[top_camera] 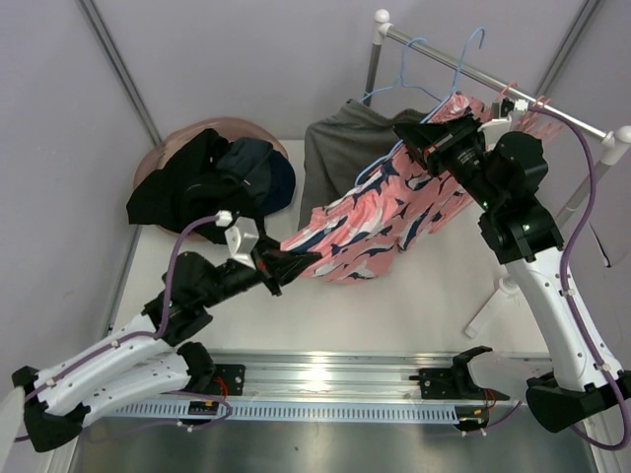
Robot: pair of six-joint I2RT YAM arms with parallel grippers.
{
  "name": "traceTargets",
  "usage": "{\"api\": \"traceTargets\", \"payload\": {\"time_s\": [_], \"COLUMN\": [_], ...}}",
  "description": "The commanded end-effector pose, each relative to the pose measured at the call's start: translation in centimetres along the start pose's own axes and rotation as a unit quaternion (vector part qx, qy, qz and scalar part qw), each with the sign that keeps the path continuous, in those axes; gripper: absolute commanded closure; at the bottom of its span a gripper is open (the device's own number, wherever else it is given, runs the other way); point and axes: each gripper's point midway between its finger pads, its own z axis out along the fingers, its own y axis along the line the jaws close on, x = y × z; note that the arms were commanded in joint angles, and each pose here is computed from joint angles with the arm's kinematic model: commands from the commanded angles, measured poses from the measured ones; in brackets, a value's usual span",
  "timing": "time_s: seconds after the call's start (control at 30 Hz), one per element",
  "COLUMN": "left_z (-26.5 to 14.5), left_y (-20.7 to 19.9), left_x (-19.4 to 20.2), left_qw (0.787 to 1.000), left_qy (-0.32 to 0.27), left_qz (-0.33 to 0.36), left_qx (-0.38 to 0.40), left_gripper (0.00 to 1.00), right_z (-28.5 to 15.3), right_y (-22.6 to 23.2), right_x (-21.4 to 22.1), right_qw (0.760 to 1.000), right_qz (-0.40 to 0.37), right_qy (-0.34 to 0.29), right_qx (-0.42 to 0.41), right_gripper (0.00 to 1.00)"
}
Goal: Remove the shorts from the hanger
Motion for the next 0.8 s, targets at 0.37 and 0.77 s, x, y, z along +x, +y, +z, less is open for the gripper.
{"api": "traceTargets", "payload": {"time_s": [0.37, 0.77], "left_z": [1.7, 13.1], "left_y": [4.2, 10.8], "left_x": [8.0, 3.0], "left_qw": [0.988, 0.964], "left_qy": [0.059, 0.078], "left_qz": [-0.051, 0.019], "left_qx": [-0.130, -0.254], "left_gripper": [1.00, 1.00], "right_z": [0.2, -3.0], "right_y": [5.0, 9.7], "right_x": [-0.8, 4.6], "right_qw": [0.993, 0.968], "right_qz": [0.063, 0.178], "right_qy": [-0.020, 0.047], "right_qx": [-0.096, -0.169], "right_gripper": [1.00, 1.00]}}
